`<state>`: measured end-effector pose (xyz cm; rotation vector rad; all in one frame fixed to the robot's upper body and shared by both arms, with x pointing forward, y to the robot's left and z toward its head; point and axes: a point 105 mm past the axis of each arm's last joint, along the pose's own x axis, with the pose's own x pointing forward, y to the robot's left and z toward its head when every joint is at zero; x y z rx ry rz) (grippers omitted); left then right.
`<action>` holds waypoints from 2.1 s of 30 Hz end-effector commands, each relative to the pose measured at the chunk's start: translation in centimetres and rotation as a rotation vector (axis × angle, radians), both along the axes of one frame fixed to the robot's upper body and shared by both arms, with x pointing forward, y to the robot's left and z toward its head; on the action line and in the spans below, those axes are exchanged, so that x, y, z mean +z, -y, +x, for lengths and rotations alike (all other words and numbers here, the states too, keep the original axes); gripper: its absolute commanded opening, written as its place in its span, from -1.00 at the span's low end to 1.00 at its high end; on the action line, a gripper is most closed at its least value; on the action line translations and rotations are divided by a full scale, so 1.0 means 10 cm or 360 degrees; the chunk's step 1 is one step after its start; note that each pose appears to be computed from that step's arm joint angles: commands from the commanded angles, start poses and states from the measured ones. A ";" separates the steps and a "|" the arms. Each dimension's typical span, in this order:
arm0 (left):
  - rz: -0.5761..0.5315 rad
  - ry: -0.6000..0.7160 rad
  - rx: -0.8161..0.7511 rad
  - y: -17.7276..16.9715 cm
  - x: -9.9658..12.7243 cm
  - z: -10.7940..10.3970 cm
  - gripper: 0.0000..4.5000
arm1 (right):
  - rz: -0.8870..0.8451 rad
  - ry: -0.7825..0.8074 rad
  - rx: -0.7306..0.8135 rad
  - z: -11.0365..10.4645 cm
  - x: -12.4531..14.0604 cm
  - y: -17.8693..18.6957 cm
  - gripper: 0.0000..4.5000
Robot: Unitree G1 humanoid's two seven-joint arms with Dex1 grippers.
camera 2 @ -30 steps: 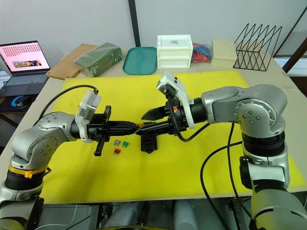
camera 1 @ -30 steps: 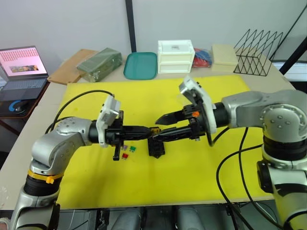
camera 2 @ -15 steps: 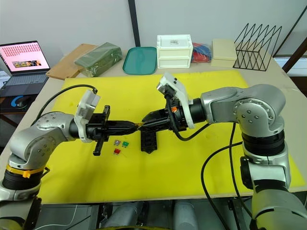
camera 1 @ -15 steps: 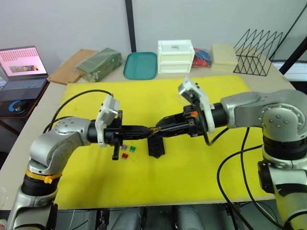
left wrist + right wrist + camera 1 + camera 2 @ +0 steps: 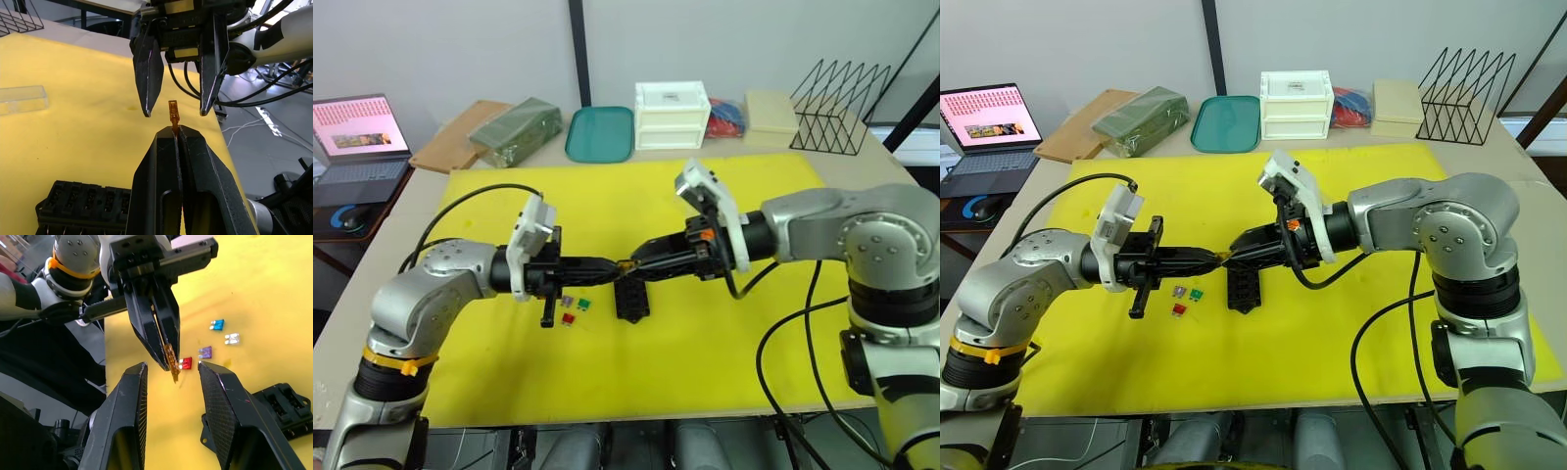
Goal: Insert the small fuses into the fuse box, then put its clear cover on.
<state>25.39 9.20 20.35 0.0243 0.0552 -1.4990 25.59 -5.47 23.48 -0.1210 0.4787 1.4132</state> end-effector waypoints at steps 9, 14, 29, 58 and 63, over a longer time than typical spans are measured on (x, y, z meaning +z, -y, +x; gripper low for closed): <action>-0.0016 0.0077 -0.0026 0.01 0.05 -0.04 -1.00 | 0.0004 0.0093 0.0014 -0.01 0.07 0.00 -0.25; -0.0010 0.0078 -0.0022 0.00 0.04 -0.04 -1.00 | 0.0011 0.0098 0.0023 -0.01 0.08 -0.01 -0.25; 0.0020 0.0055 0.0021 -0.02 -0.01 0.00 -1.00 | 0.0019 0.0108 0.0059 -0.05 0.09 -0.04 -0.98; 0.0496 0.0220 0.0141 -0.16 -0.77 0.10 0.98 | -0.0262 0.0732 0.0420 0.12 -0.72 0.04 -1.00; 0.0521 0.0234 0.0151 -0.17 -0.80 0.10 0.98 | -0.0283 0.0747 0.0413 0.17 -0.78 0.05 -1.00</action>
